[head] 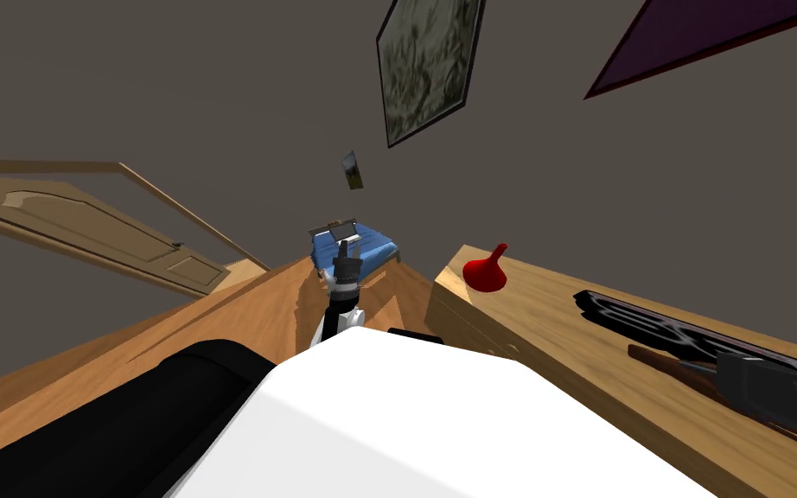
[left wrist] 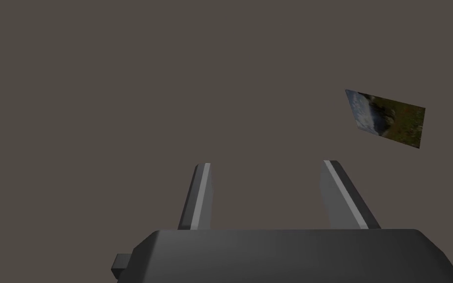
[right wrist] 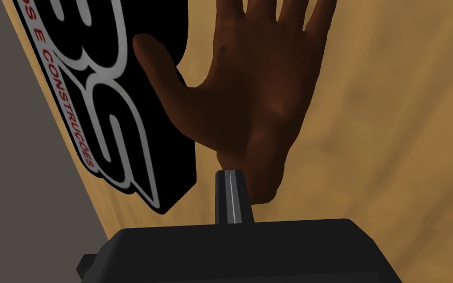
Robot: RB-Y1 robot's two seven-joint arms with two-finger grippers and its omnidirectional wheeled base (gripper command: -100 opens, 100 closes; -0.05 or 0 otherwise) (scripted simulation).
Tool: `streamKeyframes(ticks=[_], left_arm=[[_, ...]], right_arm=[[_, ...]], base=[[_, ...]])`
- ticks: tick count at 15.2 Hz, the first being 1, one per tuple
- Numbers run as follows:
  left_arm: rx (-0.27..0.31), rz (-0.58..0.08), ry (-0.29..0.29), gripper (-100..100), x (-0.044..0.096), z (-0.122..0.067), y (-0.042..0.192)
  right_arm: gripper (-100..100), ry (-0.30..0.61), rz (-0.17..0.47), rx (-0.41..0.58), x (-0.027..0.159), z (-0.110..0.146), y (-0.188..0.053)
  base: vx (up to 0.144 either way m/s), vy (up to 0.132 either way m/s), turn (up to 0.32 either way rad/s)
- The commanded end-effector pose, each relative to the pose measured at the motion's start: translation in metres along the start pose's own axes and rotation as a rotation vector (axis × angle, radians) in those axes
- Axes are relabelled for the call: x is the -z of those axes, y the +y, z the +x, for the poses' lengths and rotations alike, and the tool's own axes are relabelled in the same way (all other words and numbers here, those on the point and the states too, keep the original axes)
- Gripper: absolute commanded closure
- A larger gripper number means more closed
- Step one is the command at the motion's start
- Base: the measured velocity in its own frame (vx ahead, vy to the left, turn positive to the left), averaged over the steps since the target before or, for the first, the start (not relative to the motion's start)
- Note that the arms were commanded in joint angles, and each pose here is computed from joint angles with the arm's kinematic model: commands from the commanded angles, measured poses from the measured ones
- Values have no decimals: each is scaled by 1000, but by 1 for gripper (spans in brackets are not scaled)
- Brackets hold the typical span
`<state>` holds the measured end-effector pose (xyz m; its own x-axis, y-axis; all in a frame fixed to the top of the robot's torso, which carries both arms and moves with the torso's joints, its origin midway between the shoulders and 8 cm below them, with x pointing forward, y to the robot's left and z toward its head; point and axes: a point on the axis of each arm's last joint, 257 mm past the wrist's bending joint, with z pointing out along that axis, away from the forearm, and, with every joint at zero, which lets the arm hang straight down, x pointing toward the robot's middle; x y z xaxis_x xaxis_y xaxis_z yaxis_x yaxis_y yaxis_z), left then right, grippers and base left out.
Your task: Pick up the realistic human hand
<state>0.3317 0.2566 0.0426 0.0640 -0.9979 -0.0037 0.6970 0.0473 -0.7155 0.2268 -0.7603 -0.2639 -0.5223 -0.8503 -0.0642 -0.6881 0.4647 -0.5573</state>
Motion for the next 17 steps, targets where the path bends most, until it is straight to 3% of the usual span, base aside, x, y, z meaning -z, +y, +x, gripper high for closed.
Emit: streamKeyframes(ticks=[1, 3, 8, 9, 11, 14, 15, 17], left_arm=[[0, 0, 0, 0, 0, 0, 0], [0, 0, 0, 0, 0, 0, 0], [0, 0, 0, 0, 0, 0, 0], [0, 0, 0, 0, 0, 0, 0], [0, 0, 0, 0, 0, 0, 0], [0, 0, 0, 0, 0, 0, 0], [0, 0, 0, 0, 0, 0, 0], [0, 0, 0, 0, 0, 0, 0]], right_arm=[[-100, 3, 38, -5, 6, -2, -21], [-100, 12, 88, 35, 13, -6, -48], [-100, 41, 134, 128, 18, -7, -72], [-100, 47, 130, 143, 16, -5, -69], [-100, 58, 85, 176, 4, 1, -40], [-100, 58, 85, 176, 4, 1, -40], [-100, 50, 29, 185, -9, 3, -4], [-100, 50, 29, 185, -9, 3, -4]], base=[[-53, 0, 91], [-67, 1, 93], [-33, 22, 28], [-25, 38, -16], [-34, 36, -30], [-1, 1, 0], [34, -34, 15], [50, -41, 15]])
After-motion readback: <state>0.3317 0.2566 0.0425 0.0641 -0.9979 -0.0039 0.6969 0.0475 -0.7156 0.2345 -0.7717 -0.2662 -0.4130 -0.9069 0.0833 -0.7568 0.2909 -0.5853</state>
